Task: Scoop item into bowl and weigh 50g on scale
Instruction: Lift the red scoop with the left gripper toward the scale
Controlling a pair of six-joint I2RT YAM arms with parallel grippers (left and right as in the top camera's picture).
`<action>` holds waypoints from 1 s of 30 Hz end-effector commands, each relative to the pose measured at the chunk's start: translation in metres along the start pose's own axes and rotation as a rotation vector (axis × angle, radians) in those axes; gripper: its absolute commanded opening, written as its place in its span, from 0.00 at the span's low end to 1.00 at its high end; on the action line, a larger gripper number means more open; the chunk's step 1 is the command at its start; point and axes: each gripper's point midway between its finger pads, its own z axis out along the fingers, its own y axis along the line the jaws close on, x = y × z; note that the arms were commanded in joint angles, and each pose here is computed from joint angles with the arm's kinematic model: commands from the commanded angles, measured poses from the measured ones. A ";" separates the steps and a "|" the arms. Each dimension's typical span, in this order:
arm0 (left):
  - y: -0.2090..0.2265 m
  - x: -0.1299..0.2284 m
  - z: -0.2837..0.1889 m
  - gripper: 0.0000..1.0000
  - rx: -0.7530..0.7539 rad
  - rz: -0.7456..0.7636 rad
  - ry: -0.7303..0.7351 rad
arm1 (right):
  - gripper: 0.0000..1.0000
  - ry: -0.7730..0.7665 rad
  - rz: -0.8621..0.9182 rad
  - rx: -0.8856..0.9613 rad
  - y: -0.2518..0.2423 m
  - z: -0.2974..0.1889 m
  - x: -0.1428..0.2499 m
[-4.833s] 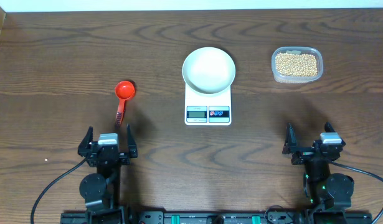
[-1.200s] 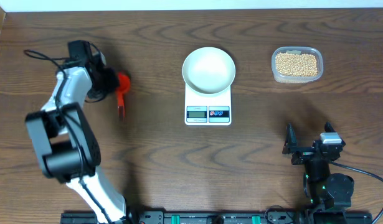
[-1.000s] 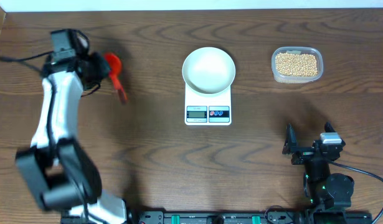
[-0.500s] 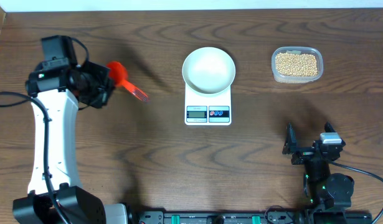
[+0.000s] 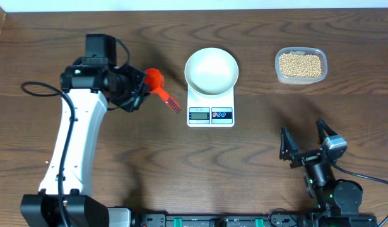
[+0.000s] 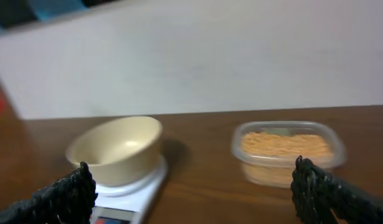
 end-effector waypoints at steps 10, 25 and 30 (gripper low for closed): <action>-0.031 0.026 0.007 0.07 0.071 -0.021 0.002 | 0.99 0.150 0.177 -0.235 0.053 0.018 -0.052; -0.022 0.047 0.020 0.07 -0.006 -0.083 -0.040 | 0.99 0.631 0.519 -0.700 0.107 0.073 -0.035; -0.016 0.065 0.030 0.07 -0.047 -0.051 -0.055 | 0.86 0.760 0.709 -0.638 0.103 0.084 -0.007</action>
